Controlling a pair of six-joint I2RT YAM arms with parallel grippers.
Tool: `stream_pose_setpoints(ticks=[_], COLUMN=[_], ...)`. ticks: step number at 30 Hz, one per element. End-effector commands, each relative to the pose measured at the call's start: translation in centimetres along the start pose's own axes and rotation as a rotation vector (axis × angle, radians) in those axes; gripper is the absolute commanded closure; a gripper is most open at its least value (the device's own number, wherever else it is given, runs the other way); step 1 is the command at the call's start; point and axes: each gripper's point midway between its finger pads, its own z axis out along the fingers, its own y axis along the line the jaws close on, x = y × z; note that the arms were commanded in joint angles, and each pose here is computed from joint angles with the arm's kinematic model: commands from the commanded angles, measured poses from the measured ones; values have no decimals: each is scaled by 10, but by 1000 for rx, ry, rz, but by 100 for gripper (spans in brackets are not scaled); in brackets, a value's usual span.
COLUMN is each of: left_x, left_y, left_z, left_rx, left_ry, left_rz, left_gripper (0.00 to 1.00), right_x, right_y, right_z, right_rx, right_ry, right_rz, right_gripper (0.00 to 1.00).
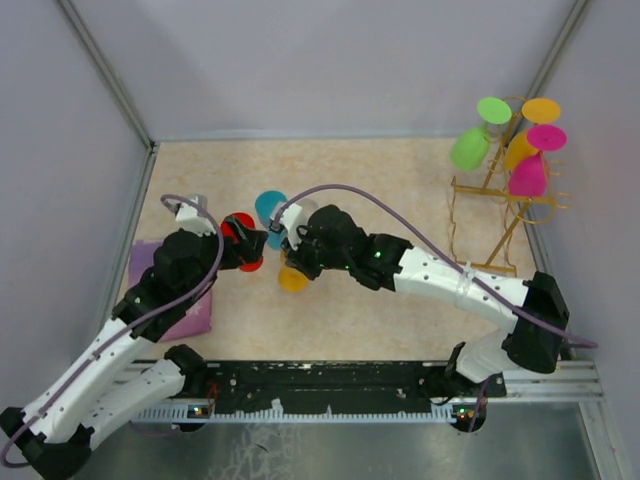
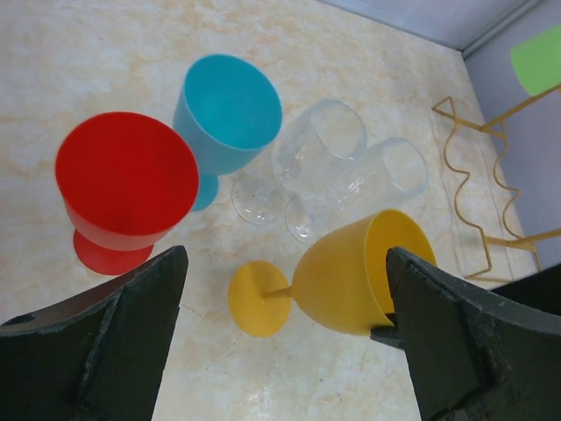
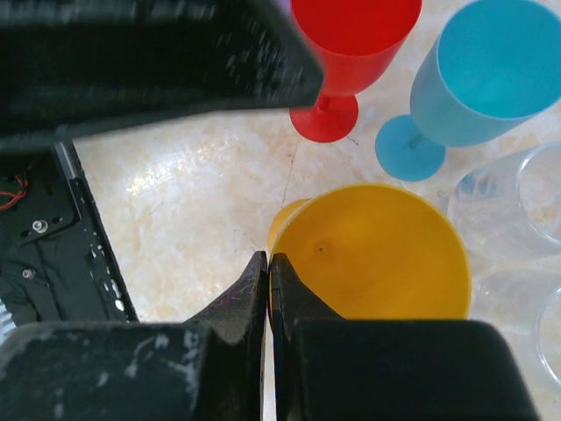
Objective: Take the wine glass off the wine glass rack
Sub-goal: Place the wine glass at the center of the board.
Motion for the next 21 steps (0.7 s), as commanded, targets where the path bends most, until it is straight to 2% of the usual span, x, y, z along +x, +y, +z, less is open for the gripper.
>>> stream_pose_setpoints(ticks=[1, 7, 15, 21], left_x=[-16, -17, -55, -61], left_y=[14, 65, 80, 95], left_z=[2, 12, -14, -38], left_rx=[-84, -138, -208, -301], left_ry=[14, 135, -21, -117], left_rz=[-31, -170, -217, -205], left_gripper=[1, 1, 1, 1], right_x=[-21, -16, -15, -12], right_y=[3, 17, 39, 44], right_z=[2, 9, 37, 69], right_rx=[18, 0, -23, -8], right_ry=[-98, -81, -20, 24], right_rz=[10, -3, -51, -61], right_gripper=[100, 100, 100, 100])
